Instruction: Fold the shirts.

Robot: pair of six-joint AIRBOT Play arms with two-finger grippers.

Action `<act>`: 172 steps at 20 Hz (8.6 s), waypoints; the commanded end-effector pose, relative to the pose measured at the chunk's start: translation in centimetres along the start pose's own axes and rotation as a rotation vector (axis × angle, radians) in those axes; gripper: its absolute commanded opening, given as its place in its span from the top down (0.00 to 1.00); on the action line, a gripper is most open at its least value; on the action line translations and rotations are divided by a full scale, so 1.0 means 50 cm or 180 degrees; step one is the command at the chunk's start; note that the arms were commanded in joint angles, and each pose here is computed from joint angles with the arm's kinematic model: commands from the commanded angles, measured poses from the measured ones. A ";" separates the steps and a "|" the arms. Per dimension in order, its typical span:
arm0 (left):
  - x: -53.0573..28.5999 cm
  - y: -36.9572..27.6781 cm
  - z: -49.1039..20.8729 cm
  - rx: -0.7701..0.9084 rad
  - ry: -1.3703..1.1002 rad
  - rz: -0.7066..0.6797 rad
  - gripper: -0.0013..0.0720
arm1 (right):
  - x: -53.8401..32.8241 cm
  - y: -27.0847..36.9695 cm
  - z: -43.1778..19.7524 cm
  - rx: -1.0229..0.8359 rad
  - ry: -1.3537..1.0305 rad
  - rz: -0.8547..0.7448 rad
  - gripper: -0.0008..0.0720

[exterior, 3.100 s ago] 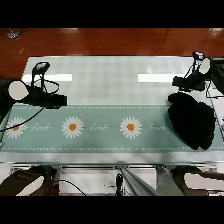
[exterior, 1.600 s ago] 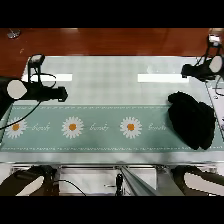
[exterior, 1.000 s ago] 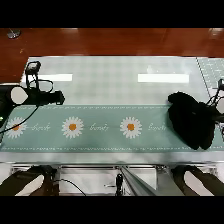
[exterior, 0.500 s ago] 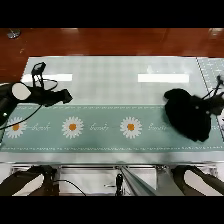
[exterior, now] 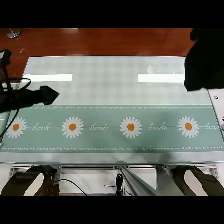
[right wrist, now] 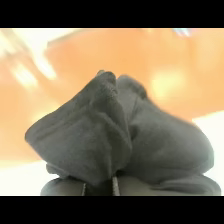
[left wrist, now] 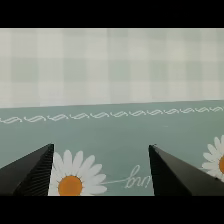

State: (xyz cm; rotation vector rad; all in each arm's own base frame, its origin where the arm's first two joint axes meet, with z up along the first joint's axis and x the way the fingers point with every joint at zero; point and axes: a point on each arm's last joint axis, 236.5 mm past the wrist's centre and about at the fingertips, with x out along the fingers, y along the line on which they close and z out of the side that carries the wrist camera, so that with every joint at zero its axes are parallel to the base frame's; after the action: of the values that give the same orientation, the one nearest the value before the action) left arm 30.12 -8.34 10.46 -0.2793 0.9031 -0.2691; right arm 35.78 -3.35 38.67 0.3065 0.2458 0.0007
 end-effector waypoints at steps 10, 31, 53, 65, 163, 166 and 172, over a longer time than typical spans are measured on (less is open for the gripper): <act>-0.003 -0.028 -0.086 -0.0199 -0.0065 -0.0290 0.02 | -0.139 0.259 -0.045 -0.0528 0.0490 0.1450 0.94; 0.033 -0.011 -0.123 -0.0207 0.0049 -0.0265 0.02 | 0.148 0.351 -0.925 -0.0588 0.3567 0.0801 0.63; 0.329 -0.168 -0.274 -0.1178 0.1794 -0.1656 0.02 | -0.010 -0.042 -0.933 0.1257 0.3441 0.0069 0.14; 0.326 -0.194 -0.245 -0.0798 0.1751 -0.1888 0.95 | 0.087 0.078 -1.006 0.1393 0.3651 0.0528 0.14; 0.397 -0.152 -0.193 -0.1028 0.1692 -0.1128 0.95 | 0.009 -0.125 -0.983 0.1178 0.3915 -0.0107 0.14; 0.393 -0.156 -0.191 -0.1015 0.1705 -0.1151 0.95 | 0.062 -0.104 -0.993 0.1443 0.3860 0.0018 0.14; 0.394 -0.156 -0.191 -0.1016 0.1704 -0.1151 0.95 | 0.117 -0.085 -0.987 0.1666 0.3793 0.0192 0.94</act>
State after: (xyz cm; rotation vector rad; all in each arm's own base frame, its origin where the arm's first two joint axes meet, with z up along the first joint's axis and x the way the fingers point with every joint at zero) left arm 33.22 -23.52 -6.85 -0.6923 1.4295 -0.5471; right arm 28.21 6.68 -9.72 0.7749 1.4557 0.1452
